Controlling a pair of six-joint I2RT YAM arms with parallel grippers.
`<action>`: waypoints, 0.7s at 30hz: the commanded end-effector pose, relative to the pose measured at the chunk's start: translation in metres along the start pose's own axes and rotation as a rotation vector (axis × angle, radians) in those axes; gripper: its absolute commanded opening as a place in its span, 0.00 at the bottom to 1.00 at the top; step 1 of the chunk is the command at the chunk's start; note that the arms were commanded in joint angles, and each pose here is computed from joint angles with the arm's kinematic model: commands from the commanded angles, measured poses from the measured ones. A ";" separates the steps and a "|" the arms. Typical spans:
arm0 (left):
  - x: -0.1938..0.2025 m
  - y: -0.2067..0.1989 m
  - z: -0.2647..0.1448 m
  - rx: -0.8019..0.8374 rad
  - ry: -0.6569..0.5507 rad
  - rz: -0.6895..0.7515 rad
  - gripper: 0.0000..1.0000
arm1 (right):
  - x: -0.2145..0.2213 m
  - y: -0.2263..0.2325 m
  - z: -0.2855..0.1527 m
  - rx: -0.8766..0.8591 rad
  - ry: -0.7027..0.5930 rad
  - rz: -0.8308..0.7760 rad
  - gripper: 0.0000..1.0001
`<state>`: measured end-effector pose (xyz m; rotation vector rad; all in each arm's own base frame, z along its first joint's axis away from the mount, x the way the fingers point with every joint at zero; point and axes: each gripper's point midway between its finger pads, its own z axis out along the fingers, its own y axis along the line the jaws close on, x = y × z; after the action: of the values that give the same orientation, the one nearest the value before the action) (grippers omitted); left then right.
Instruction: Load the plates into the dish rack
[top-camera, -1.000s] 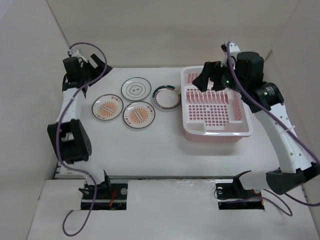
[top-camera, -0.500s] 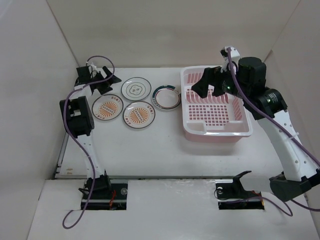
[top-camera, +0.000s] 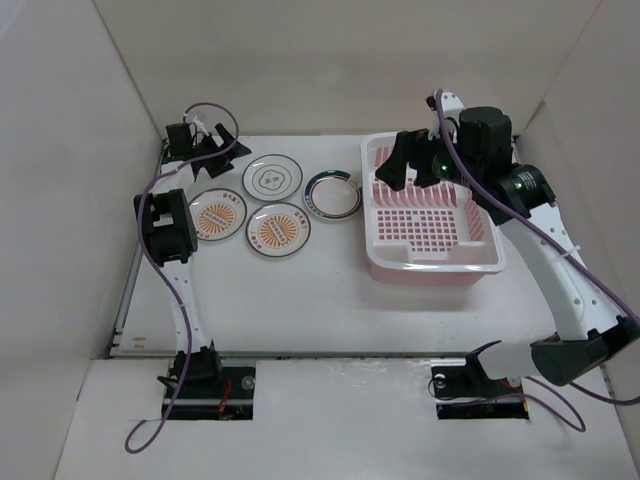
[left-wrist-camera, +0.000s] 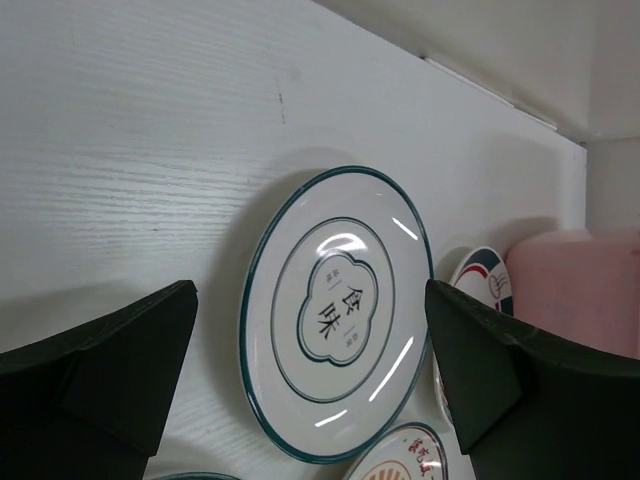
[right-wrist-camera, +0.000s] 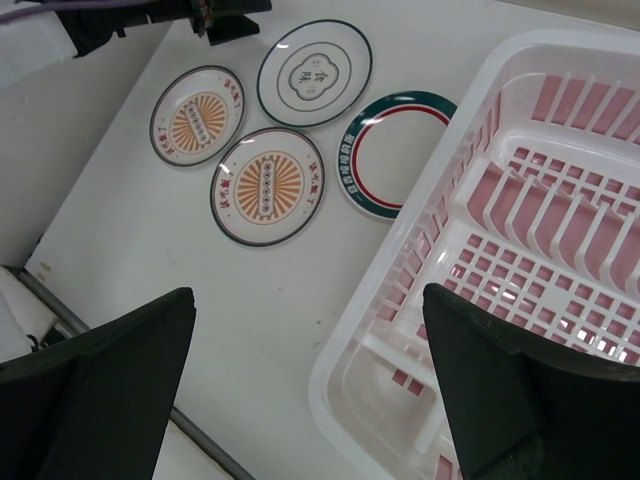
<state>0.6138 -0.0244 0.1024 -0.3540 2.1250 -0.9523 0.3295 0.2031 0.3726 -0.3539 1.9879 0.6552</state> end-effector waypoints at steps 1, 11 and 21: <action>-0.014 -0.005 0.003 -0.002 -0.031 0.024 0.95 | -0.033 0.016 -0.013 -0.043 -0.102 -0.041 1.00; 0.002 0.010 0.023 0.008 0.004 -0.023 0.81 | -0.033 0.013 -0.011 -0.031 -0.095 -0.038 1.00; 0.032 -0.009 0.043 0.046 0.086 -0.014 0.74 | -0.033 0.012 -0.011 -0.022 -0.098 -0.038 1.00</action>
<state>0.6232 -0.0484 0.0643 -0.3825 2.1761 -1.0036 0.3301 0.2031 0.3825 -0.3529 1.9641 0.6570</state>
